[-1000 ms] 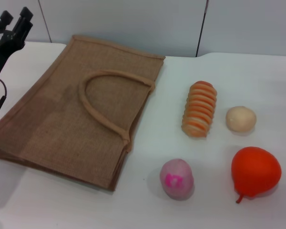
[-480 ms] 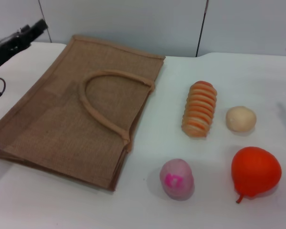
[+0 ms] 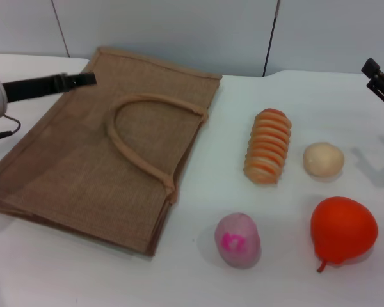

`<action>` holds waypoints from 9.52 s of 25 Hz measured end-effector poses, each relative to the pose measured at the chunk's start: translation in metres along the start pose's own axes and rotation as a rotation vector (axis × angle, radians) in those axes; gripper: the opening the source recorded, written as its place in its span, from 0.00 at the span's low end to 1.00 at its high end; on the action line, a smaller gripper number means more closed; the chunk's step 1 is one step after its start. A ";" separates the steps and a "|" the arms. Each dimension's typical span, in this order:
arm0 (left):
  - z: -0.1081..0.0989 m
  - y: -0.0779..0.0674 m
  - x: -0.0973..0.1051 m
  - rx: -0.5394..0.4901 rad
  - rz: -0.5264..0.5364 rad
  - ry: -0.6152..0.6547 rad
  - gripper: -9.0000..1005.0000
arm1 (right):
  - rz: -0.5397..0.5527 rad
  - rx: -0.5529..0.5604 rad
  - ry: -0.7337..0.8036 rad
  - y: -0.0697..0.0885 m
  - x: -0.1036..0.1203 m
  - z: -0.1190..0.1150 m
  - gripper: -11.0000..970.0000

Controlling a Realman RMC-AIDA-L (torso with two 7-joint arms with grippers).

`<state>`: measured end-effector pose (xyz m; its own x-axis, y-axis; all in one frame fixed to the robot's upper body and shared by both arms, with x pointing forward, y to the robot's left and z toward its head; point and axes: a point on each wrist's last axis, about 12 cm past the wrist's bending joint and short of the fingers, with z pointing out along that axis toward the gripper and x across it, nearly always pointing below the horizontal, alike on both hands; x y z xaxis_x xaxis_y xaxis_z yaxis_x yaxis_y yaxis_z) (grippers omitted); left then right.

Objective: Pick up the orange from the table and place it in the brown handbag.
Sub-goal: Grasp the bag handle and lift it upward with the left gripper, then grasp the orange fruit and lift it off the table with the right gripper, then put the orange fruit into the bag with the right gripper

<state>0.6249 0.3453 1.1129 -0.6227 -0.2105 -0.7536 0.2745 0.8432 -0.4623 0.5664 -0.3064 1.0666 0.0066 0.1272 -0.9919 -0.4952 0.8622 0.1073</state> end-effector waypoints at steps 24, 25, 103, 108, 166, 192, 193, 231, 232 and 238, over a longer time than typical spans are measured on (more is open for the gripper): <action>0.027 -0.023 -0.021 -0.111 0.174 0.268 0.63 | 0.000 0.002 -0.008 0.000 -0.002 0.002 0.77; 0.028 -0.024 -0.020 -0.108 0.176 0.269 0.63 | 0.000 0.001 -0.009 0.000 -0.002 0.002 0.77; 0.007 -0.029 0.009 0.243 0.112 -0.297 0.13 | -0.083 -0.544 0.227 0.008 -0.034 -0.033 0.76; -0.006 -0.030 0.008 0.314 0.117 -0.355 0.13 | -0.099 -0.656 0.331 0.016 -0.029 -0.033 0.76; -0.022 -0.039 0.007 0.452 0.145 -0.404 0.13 | -0.080 -0.521 0.770 -0.009 -0.015 -0.029 0.37; -0.023 -0.065 -0.006 0.646 0.168 -0.406 0.13 | -0.181 -0.799 0.407 0.037 -0.070 0.054 0.16; -0.024 -0.067 -0.006 0.660 0.167 -0.407 0.13 | -0.184 -0.817 0.402 0.043 -0.068 0.060 0.15; -0.064 -0.070 -0.009 0.871 0.111 -0.563 0.13 | -0.320 -0.675 0.386 0.130 -0.014 0.150 0.15; -0.065 -0.069 -0.009 0.864 0.109 -0.568 0.13 | -0.315 -0.683 0.379 0.129 -0.014 0.148 0.16; -0.065 -0.062 -0.009 0.807 0.096 -0.580 0.13 | -0.273 -0.781 0.297 0.117 -0.022 0.123 0.27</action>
<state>0.5659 0.3271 1.1782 -0.1764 -0.5495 -0.8166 0.8544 0.3264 -0.4042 0.6158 -0.1482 1.1093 0.0388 -0.2609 -0.9646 -0.9630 0.2479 -0.1057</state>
